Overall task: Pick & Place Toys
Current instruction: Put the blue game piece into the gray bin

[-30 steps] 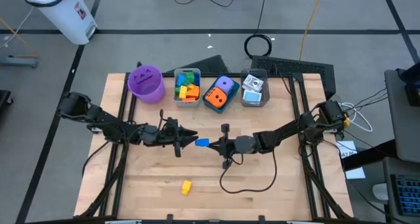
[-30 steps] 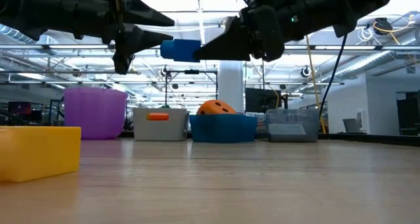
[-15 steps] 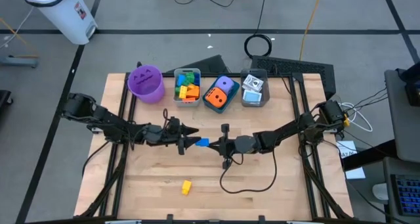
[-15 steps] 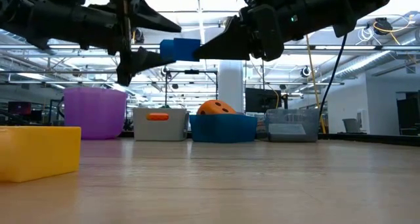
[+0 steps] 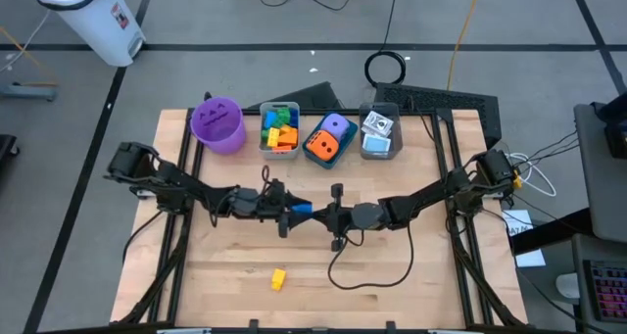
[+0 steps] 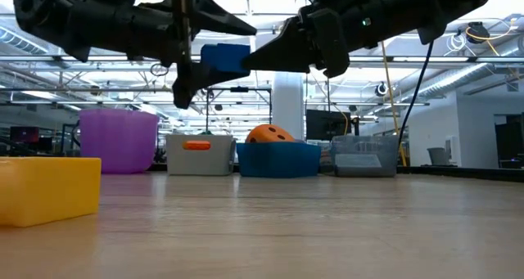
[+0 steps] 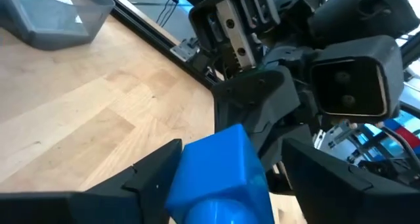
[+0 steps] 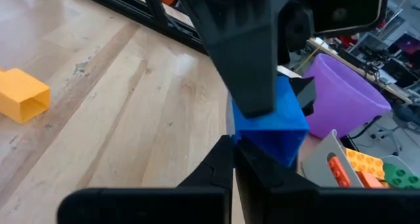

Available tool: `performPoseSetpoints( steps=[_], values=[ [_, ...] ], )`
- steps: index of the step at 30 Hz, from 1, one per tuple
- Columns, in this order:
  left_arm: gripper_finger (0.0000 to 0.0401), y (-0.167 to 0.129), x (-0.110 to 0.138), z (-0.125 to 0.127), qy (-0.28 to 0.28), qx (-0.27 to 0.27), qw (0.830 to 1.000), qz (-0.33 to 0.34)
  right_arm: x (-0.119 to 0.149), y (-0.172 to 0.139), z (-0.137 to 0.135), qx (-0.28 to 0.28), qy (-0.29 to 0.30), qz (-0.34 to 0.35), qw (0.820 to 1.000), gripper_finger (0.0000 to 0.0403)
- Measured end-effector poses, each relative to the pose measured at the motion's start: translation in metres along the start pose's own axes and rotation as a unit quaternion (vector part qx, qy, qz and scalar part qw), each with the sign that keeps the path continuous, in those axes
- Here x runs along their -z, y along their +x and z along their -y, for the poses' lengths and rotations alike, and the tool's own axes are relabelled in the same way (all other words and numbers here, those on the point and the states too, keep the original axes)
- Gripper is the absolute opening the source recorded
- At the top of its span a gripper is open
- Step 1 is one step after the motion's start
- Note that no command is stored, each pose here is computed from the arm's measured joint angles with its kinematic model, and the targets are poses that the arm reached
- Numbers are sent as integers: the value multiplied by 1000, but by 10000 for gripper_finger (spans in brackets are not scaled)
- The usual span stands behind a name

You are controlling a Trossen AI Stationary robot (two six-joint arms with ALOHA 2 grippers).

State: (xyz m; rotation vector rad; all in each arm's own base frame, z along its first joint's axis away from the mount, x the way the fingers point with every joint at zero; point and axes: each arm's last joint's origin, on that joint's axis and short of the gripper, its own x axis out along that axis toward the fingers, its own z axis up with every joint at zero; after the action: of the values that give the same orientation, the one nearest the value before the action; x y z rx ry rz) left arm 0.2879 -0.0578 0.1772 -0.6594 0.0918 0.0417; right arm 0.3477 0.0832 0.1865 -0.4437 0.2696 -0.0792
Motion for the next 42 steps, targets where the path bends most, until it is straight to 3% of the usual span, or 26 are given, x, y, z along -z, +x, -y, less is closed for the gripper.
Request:
performPoseSetpoints(
  steps=[12, 18, 28, 35, 39, 42],
  values=[
    [187, 3, -1, -2, 0, -1, 1000, -6, 0, 0, 0, 0, -5, 0, 1000, 0],
    [157, 3, -2, -2, 9, 1, 1000, -4, 1, 0, -1, -1, 2, -4, 1000, 27],
    [155, 3, -2, 0, 26, 13, 1000, -10, -3, -5, 3, -4, 15, -11, 1000, 113],
    [149, 2, -7, 3, 61, 27, 998, -2, -10, -24, 15, -12, 28, -62, 998, 154],
    [151, -2, -24, 3, 86, 25, 996, 28, -10, -36, 20, -20, 50, -104, 993, 162],
    [149, -3, -40, -3, 99, -9, 995, 29, -2, -42, 20, -26, 80, -126, 988, 162]
  ],
)
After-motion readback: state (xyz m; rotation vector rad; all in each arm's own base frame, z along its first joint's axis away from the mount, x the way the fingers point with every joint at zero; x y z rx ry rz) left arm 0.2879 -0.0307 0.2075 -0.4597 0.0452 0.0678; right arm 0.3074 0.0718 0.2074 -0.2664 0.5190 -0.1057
